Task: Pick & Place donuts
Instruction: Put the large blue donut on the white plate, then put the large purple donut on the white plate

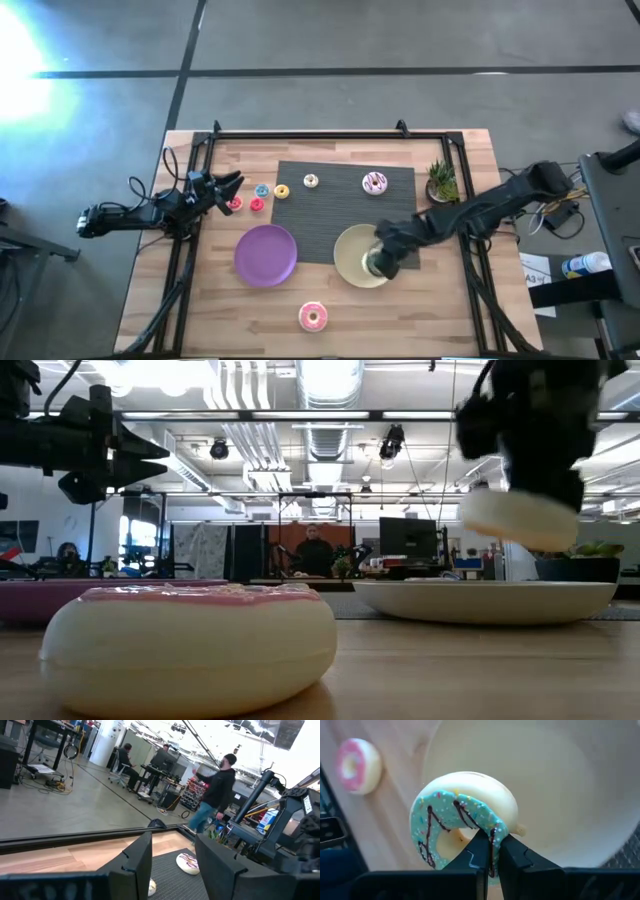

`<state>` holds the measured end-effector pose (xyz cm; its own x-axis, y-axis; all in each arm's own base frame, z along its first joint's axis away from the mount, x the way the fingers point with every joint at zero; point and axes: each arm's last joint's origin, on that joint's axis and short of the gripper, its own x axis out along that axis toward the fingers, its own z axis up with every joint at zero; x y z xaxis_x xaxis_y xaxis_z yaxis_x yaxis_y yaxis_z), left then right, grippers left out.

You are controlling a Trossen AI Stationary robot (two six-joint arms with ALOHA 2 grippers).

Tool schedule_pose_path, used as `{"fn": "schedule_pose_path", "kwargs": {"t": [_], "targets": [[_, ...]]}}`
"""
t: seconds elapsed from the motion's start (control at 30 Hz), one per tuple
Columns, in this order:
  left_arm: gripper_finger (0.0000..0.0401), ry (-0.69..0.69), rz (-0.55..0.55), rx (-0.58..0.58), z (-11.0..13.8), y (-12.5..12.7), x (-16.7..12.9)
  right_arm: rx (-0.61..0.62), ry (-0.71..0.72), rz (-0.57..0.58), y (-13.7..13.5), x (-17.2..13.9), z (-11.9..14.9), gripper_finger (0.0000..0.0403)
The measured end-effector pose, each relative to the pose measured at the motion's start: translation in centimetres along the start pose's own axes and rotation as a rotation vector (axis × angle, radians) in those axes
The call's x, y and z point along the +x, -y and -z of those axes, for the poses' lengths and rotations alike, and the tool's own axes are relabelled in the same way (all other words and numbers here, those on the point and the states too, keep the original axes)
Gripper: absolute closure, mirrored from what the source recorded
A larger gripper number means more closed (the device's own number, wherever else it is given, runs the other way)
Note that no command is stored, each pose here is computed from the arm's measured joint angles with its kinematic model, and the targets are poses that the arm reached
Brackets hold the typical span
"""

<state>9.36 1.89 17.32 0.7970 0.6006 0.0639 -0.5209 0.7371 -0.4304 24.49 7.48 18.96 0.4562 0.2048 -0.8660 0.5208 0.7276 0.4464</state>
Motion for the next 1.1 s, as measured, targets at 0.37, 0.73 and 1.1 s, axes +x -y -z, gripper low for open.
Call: {"fn": "schedule_pose_path", "kwargs": {"t": [0.37, 0.73, 1.1], "targets": [[0.0277, -0.008, -0.003, 0.006, 0.1, 0.0, 0.0, 0.007, -0.158, 0.037, 1.2, 3.0, -0.9, 0.0315], [0.0277, -0.011, -0.005, 0.008, 0.1, 0.0, 0.0, -0.022, -0.027, 0.062, 1.2, -0.3, -0.9, 0.0171], [0.0277, -0.016, -0.006, 0.012, 0.2, -0.1, 0.0, 0.320, 0.407, 0.171, 5.2, -5.4, -5.6, 0.0166]]}}
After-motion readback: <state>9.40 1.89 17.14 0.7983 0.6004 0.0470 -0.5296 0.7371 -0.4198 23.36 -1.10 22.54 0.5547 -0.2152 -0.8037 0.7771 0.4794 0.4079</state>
